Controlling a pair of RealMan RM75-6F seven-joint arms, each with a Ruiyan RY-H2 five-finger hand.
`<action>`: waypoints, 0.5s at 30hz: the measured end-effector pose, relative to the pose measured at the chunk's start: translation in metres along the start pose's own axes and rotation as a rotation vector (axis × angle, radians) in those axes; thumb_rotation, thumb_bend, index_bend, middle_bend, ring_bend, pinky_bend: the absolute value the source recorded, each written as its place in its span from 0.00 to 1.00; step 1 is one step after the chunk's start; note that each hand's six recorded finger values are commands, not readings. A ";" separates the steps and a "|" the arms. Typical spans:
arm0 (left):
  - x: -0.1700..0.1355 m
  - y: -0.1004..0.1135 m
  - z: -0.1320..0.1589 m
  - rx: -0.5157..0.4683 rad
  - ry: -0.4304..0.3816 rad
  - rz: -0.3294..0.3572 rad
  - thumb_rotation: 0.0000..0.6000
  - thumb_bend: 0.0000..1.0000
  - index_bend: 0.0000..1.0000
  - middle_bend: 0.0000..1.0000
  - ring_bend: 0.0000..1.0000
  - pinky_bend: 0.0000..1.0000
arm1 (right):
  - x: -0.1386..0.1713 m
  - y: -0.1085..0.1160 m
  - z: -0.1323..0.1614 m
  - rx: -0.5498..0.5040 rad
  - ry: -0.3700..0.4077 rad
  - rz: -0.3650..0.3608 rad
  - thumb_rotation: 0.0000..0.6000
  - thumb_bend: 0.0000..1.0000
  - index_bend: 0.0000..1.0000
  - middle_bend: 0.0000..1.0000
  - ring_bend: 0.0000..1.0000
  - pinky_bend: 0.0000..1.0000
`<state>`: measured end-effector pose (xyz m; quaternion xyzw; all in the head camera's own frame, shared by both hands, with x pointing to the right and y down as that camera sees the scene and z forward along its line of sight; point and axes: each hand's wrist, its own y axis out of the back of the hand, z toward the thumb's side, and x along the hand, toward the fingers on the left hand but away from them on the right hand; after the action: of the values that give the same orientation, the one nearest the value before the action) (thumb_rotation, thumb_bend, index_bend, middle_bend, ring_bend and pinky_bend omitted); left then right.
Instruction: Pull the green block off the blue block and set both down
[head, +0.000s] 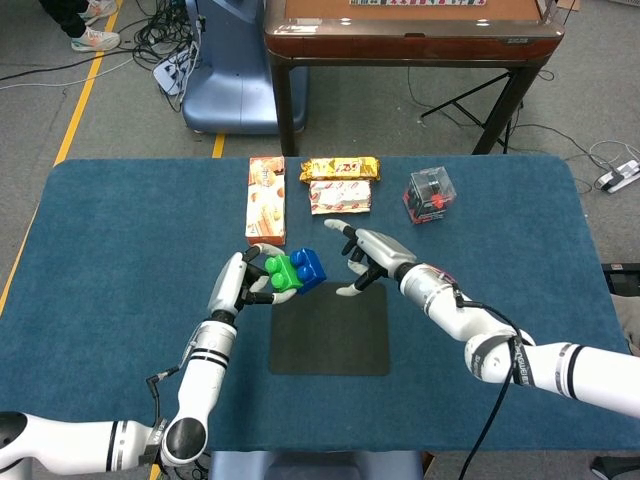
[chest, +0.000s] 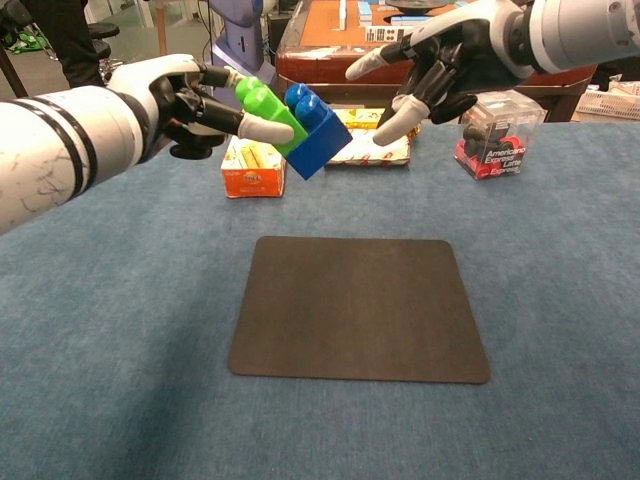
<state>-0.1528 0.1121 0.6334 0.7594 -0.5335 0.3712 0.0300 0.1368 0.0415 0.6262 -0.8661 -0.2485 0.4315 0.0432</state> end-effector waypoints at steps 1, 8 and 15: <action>0.000 0.000 0.000 0.000 -0.001 -0.001 1.00 0.17 0.58 1.00 0.90 1.00 | -0.001 -0.001 0.000 -0.002 0.000 -0.002 1.00 0.00 0.00 0.96 1.00 1.00; -0.002 -0.001 -0.001 -0.005 -0.004 -0.010 1.00 0.17 0.58 1.00 0.90 1.00 | -0.011 -0.003 0.003 -0.030 0.009 -0.031 1.00 0.00 0.02 0.96 1.00 1.00; 0.000 -0.002 -0.003 -0.009 -0.001 -0.016 1.00 0.17 0.58 1.00 0.90 1.00 | -0.020 -0.010 0.005 -0.074 0.018 -0.017 1.00 0.00 0.14 0.96 1.00 1.00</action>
<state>-0.1527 0.1151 0.6365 0.7636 -0.5292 0.3680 0.0363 0.1188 0.0407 0.6401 -0.8688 -0.2713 0.4138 0.0172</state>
